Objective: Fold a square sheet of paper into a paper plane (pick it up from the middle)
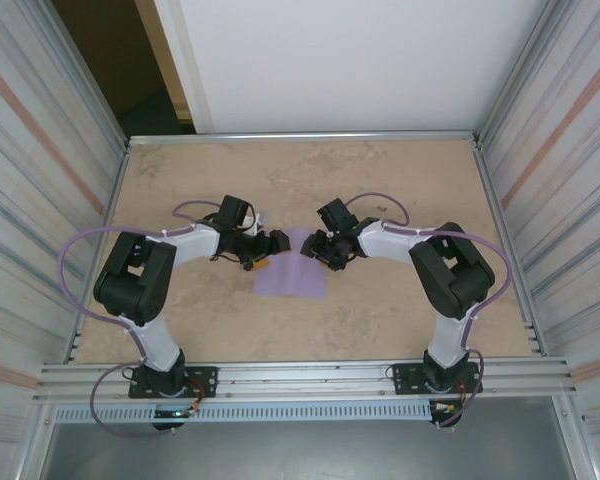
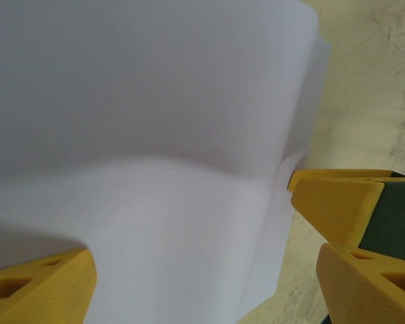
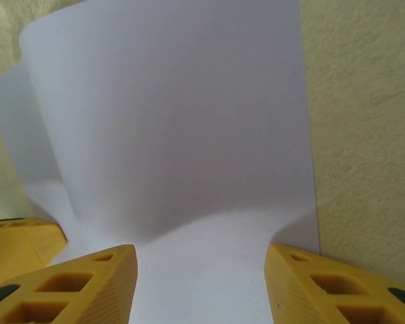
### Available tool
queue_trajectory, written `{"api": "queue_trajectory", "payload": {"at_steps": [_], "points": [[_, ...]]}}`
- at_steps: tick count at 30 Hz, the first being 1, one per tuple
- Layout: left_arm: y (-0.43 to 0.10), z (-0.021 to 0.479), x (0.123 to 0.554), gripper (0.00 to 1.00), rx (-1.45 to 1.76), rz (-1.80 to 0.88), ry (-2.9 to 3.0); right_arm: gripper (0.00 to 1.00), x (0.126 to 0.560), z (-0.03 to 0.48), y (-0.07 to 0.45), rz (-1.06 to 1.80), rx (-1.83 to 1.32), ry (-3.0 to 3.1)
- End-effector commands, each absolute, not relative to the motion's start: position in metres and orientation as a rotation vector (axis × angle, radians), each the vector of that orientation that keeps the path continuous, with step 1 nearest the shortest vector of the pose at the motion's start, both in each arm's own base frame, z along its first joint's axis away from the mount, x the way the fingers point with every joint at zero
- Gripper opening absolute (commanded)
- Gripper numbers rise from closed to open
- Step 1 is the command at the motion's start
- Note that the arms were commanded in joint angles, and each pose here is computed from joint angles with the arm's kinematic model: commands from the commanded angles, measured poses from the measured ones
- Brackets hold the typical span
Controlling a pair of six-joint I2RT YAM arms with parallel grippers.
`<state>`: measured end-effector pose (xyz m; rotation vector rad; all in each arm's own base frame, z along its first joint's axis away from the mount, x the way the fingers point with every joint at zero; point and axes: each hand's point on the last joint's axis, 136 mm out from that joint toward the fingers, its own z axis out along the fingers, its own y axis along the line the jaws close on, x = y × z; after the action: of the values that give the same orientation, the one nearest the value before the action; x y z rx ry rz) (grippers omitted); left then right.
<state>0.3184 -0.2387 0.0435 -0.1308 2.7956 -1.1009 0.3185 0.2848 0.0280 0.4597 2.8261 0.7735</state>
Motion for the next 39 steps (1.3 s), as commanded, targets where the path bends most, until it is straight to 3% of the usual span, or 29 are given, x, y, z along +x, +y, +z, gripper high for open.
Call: {"api": "queue_trajectory", "payload": {"at_steps": [1,10,20,32,39], "points": [[-0.232,0.025,0.304,0.87,-0.196,-1.069,2.861,0.52,0.317,0.012,0.284,0.763,0.482,2.866],[-0.235,0.036,0.305,0.86,-0.147,-1.103,2.831,0.43,0.318,0.013,0.303,0.850,0.413,2.881],[-0.244,0.036,0.299,0.76,-0.021,-1.002,2.890,0.36,0.317,0.010,0.311,0.901,0.404,2.885],[-0.242,0.041,0.306,0.54,0.006,-0.968,2.869,0.37,0.321,0.027,0.301,0.959,0.432,2.811],[-0.245,0.074,0.321,0.38,0.041,-1.123,2.730,0.49,0.337,0.083,0.275,1.072,0.379,2.583]]}}
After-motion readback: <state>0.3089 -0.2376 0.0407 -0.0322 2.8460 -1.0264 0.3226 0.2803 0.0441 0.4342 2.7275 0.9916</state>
